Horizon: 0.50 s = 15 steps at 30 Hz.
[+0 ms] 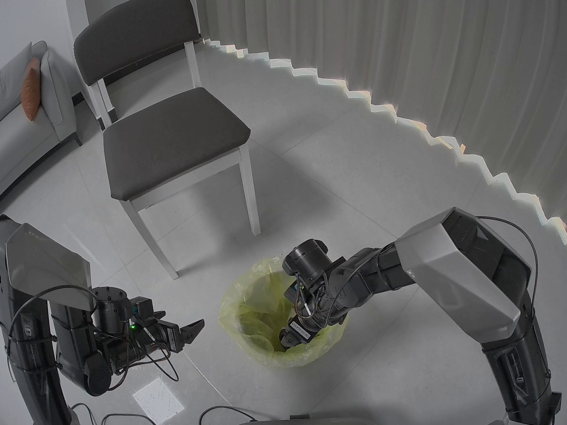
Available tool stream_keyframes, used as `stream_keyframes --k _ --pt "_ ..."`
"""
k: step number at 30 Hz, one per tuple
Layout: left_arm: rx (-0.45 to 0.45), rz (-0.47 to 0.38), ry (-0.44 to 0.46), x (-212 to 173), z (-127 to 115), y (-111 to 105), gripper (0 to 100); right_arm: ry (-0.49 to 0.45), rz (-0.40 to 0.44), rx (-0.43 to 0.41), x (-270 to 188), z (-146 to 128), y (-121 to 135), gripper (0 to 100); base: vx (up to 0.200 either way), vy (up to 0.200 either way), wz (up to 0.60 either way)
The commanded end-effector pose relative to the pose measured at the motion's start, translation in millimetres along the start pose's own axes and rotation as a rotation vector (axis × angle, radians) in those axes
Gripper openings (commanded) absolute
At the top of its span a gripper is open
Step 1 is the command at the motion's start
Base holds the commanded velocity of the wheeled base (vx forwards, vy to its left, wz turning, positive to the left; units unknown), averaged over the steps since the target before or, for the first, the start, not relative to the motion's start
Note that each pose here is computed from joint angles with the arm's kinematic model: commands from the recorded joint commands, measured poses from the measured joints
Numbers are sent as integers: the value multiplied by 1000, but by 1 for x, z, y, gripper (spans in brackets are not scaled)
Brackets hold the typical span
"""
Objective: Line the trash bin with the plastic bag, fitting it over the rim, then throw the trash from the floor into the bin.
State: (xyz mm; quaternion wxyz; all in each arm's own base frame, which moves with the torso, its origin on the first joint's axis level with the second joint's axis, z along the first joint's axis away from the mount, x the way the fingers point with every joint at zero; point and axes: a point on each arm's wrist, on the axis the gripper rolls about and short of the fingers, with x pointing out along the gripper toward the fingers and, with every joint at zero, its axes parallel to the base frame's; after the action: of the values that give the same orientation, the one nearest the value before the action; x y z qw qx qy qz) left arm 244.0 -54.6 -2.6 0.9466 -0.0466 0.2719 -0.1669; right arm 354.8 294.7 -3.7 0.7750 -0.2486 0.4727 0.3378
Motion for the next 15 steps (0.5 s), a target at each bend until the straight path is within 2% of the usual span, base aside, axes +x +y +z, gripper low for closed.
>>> stream_keyframes --k 1,5,10,15 --pt "2 -1 -17 -1 2 0 100 33 -1 15 9 -9 -7 100 0 0 0" --pt "3 -3 -16 0 1 0 100 60 5 11 9 -15 -5 100 0 0 0" --pt "2 -2 -13 1 1 0 100 136 20 -8 14 -23 -5 100 0 0 0" --pt "3 -4 -14 1 1 0 100 147 22 -9 21 -25 -5 100 0 0 0"
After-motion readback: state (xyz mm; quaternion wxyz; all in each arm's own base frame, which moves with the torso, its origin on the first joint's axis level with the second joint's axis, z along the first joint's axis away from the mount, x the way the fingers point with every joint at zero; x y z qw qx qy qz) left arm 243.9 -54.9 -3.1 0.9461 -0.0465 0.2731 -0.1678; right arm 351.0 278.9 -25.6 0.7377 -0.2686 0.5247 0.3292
